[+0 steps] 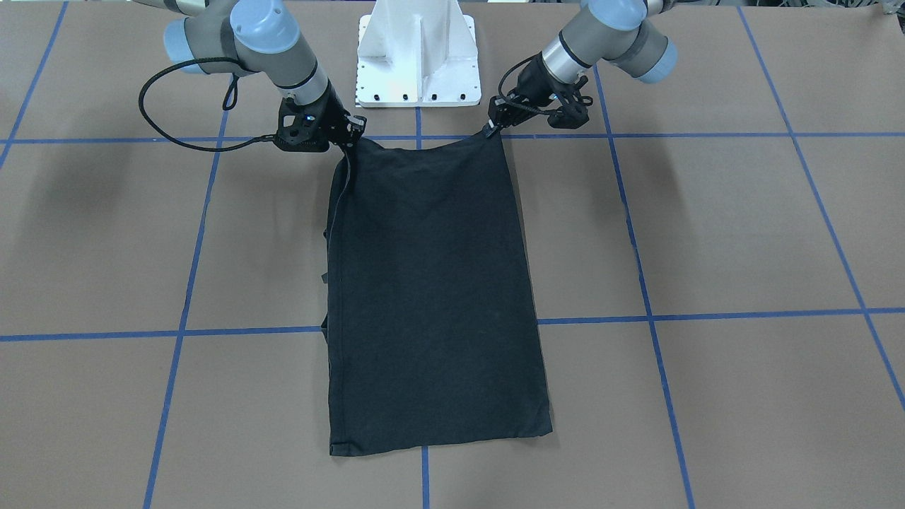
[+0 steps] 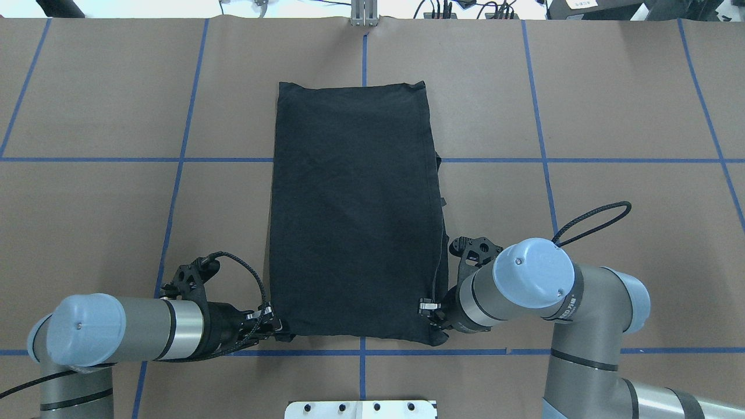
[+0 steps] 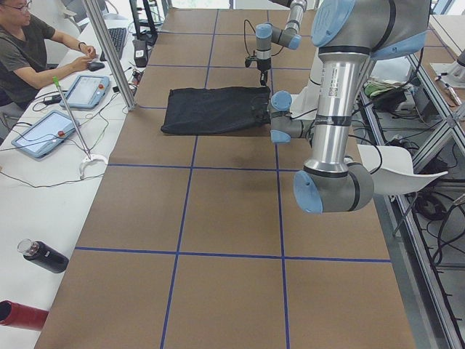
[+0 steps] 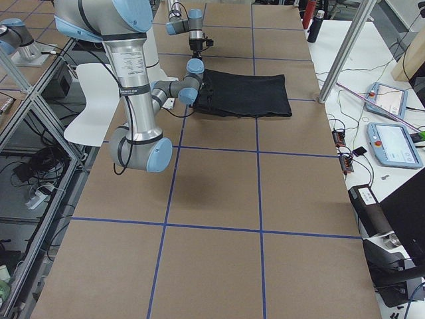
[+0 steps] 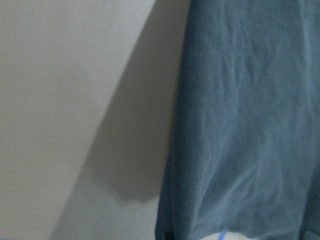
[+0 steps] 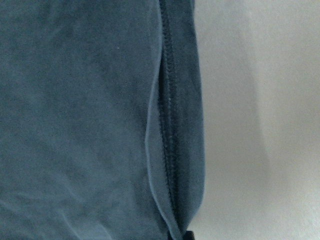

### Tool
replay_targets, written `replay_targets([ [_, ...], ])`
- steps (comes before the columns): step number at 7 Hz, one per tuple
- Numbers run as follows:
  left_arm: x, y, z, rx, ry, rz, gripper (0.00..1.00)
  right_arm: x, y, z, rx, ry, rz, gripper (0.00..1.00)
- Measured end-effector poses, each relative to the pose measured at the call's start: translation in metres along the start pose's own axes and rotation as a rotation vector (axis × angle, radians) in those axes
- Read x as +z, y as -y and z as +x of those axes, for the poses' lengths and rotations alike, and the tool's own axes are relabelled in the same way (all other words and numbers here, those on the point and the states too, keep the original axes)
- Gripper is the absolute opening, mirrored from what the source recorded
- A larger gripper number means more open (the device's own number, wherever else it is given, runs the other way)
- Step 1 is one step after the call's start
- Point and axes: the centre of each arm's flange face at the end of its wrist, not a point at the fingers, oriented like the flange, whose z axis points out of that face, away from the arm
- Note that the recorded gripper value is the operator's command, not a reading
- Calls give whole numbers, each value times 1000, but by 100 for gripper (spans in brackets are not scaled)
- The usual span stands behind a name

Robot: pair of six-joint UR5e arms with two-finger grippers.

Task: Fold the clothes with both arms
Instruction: 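Lift the hem corners with both grippers and carry them away from the robot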

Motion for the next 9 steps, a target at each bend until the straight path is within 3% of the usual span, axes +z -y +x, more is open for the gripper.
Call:
replay_targets([
  [3,6,-37,-20,11,43,-83,0,-13,-24,26,1,-11,-187,0],
  [5,-1,-59,-19,20,40,-131,0,-27,-31,33,-12,16,-222,0],
  [7,-25,-53,6,27,-7,-160,0,-53,3,32,5,58,-157,0],
  [9,-47,-3,42,36,-63,-105,0,-95,61,29,30,112,-47,0],
])
